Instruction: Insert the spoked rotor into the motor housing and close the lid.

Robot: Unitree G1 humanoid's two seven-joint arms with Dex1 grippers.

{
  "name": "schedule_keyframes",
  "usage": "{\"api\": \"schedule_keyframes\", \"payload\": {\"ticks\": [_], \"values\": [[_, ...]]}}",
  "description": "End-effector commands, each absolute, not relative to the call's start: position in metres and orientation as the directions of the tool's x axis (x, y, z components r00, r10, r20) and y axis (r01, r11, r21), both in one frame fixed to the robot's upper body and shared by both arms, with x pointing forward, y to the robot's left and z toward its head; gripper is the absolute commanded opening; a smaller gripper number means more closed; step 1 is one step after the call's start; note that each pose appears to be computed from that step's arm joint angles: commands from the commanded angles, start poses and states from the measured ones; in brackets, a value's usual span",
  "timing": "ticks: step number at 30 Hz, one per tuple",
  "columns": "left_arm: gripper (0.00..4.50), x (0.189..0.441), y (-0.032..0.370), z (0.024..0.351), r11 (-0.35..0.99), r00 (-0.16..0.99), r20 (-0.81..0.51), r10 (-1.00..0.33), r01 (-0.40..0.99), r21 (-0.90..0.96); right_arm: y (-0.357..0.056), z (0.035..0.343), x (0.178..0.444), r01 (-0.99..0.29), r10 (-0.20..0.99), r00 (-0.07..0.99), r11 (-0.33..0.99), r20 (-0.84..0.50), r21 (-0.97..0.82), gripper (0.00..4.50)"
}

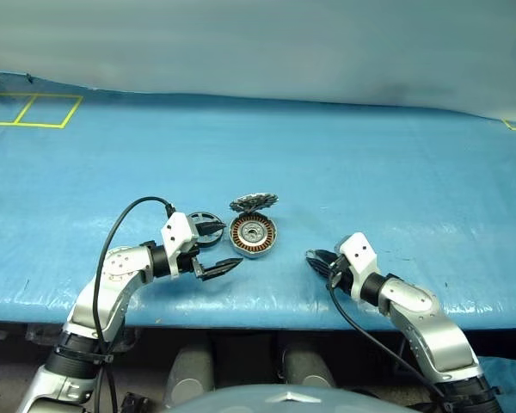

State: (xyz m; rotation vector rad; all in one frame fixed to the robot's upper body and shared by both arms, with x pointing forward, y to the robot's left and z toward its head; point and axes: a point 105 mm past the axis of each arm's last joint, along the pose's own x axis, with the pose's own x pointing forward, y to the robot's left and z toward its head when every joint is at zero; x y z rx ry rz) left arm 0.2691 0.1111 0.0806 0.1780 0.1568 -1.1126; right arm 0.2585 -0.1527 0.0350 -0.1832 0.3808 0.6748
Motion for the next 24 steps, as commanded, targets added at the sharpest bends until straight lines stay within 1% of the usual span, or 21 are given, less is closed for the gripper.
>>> {"api": "schedule_keyframes", "payload": {"ticks": [1,6,12,15,20,24], "values": [[4.50,0.271,0.117,0.092,0.445,0.457,-0.192,-0.869,0.890,0.102,-0.140,0.058,0.263,-0.685,0.629,0.699,0.725,-0.340,-0.068,0.82],[4.50,0.269,0.115,0.094,0.441,0.449,-0.159,-0.879,0.893,0.089,-0.119,0.086,0.273,-0.746,0.706,0.658,0.658,-0.263,-0.101,0.82],[4.50,0.270,0.118,0.093,0.464,0.474,-0.157,-0.866,0.880,0.097,-0.090,0.104,0.281,-0.818,0.785,0.575,0.558,-0.231,-0.142,0.82],[4.50,0.271,0.120,0.093,0.478,0.488,-0.159,-0.858,0.873,0.098,-0.075,0.102,0.287,-0.844,0.807,0.536,0.511,-0.248,-0.160,0.82],[4.50,0.272,0.122,0.094,0.491,0.501,-0.161,-0.851,0.866,0.098,-0.064,0.101,0.295,-0.857,0.822,0.515,0.491,-0.244,-0.156,0.82],[4.50,0.271,0.123,0.095,0.495,0.505,-0.154,-0.849,0.863,0.098,-0.058,0.094,0.298,-0.869,0.829,0.495,0.475,-0.261,-0.138,0.82]]}}
